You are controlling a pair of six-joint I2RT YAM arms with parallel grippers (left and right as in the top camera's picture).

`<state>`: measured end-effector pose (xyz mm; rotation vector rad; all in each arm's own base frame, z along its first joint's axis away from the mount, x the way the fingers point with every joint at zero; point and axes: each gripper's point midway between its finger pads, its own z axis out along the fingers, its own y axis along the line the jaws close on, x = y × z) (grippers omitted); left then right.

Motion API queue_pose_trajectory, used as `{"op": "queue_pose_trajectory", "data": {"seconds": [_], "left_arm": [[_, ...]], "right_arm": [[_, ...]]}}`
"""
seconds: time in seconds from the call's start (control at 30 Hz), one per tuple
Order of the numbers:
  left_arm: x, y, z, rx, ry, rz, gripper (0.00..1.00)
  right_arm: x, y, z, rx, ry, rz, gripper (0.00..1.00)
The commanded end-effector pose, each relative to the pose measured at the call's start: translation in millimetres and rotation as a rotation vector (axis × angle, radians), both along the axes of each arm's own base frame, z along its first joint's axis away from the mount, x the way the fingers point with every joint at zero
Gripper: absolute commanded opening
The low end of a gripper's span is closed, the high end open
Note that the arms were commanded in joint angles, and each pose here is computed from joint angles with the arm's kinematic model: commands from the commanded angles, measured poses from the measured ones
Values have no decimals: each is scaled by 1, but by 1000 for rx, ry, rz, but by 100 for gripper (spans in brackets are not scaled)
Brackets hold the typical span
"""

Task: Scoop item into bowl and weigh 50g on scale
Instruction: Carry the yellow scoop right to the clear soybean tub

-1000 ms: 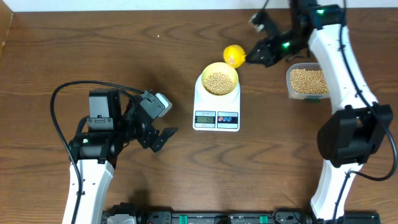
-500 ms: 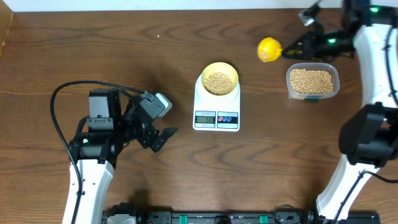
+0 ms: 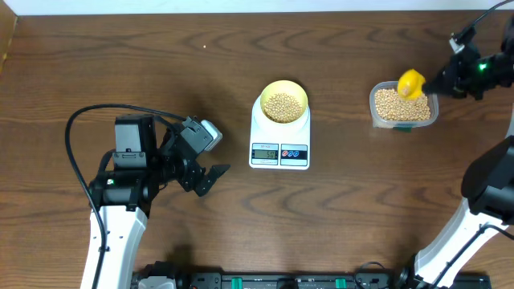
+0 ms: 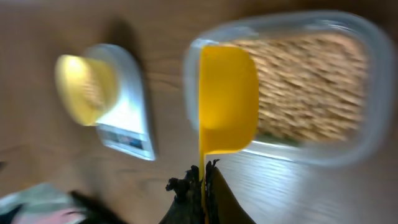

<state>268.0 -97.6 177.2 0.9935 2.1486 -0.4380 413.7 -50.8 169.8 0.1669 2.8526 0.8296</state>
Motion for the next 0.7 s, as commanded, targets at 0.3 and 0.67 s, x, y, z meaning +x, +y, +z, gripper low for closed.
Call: {"op": "queue_pose_trajectory", "data": {"seconds": [0.3, 0.67], "left_arm": [[0, 2, -3, 5, 8, 2, 98], [0, 2, -3, 5, 8, 2, 98]], "right_arm": [[-8, -7, -13, -522, 101, 129, 2], [-1, 6, -6, -887, 101, 256, 1]]}}
